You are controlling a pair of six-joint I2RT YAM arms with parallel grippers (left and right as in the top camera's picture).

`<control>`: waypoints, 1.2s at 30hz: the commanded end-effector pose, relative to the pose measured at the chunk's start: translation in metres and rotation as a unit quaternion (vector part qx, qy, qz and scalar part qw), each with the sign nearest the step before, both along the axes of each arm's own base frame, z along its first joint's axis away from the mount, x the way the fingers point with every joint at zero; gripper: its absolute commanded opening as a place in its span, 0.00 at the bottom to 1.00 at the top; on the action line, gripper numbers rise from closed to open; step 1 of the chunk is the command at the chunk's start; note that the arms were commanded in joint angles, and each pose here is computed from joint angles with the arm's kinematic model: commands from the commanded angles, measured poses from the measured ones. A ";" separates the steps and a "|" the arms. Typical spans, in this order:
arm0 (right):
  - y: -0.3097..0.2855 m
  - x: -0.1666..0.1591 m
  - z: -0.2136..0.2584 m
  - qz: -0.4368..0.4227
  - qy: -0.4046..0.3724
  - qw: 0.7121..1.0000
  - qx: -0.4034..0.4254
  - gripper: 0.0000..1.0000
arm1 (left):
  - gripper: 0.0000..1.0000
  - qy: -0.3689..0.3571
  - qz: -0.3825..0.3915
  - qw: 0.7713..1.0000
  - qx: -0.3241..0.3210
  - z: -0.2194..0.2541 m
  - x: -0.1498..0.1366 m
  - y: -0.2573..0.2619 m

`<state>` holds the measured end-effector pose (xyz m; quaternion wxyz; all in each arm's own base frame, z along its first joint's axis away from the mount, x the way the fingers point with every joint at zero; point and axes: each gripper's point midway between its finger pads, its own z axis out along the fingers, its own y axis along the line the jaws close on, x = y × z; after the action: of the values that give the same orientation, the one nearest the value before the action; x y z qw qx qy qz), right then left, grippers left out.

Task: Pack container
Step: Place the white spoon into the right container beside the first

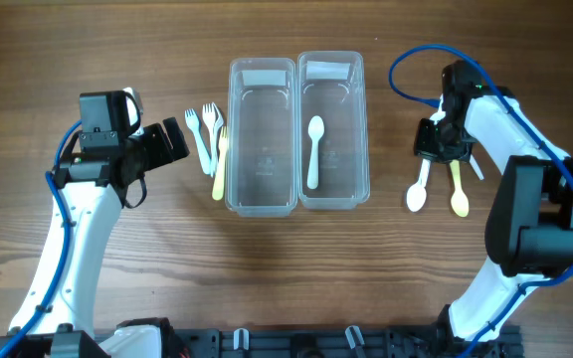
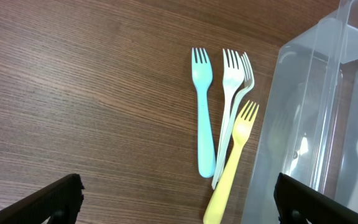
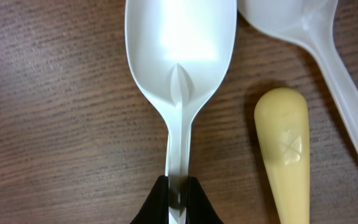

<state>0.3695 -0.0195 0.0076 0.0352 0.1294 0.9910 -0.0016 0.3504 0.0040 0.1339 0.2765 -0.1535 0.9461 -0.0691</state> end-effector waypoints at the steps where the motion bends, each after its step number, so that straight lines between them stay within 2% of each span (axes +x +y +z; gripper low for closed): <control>1: -0.002 -0.001 0.012 0.000 -0.008 1.000 -0.011 0.04 | 1.00 -0.010 -0.007 1.000 0.011 0.007 0.006 0.001; 7: 0.004 0.004 0.049 0.003 -0.053 0.999 -0.005 0.04 | 1.00 -0.010 -0.007 1.000 0.011 0.007 0.006 0.001; 11: 0.025 0.009 0.104 0.012 -0.132 0.991 0.028 0.04 | 1.00 -0.010 -0.007 1.000 0.011 0.007 0.006 0.001; 16: 0.081 0.003 0.178 0.060 -0.231 0.965 0.112 0.04 | 1.00 -0.010 -0.007 1.000 0.011 0.007 0.006 0.001; 21: 0.138 -0.008 0.211 0.118 -0.274 0.942 0.155 0.04 | 1.00 -0.010 -0.007 1.000 0.011 0.007 0.006 0.001; 26: 0.173 -0.001 0.192 0.146 -0.272 0.943 0.122 0.04 | 1.00 -0.010 -0.007 1.000 0.011 0.007 0.006 0.001; 31: 0.188 0.021 0.129 0.132 -0.224 0.961 0.090 0.04 | 1.00 -0.010 -0.007 1.000 0.011 0.007 0.006 0.001; 35: 0.197 0.019 0.092 0.141 -0.176 0.969 0.104 0.05 | 1.00 -0.010 -0.007 1.000 0.011 0.007 0.006 0.001; 36: 0.200 0.018 0.089 0.143 -0.170 0.969 0.111 0.07 | 1.00 -0.010 -0.007 1.000 0.011 0.007 0.006 0.001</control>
<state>0.3878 0.1760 0.1095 0.2075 -0.0200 0.9694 0.1295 0.3503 0.0041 0.1338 0.2764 -0.1537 0.9462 -0.0690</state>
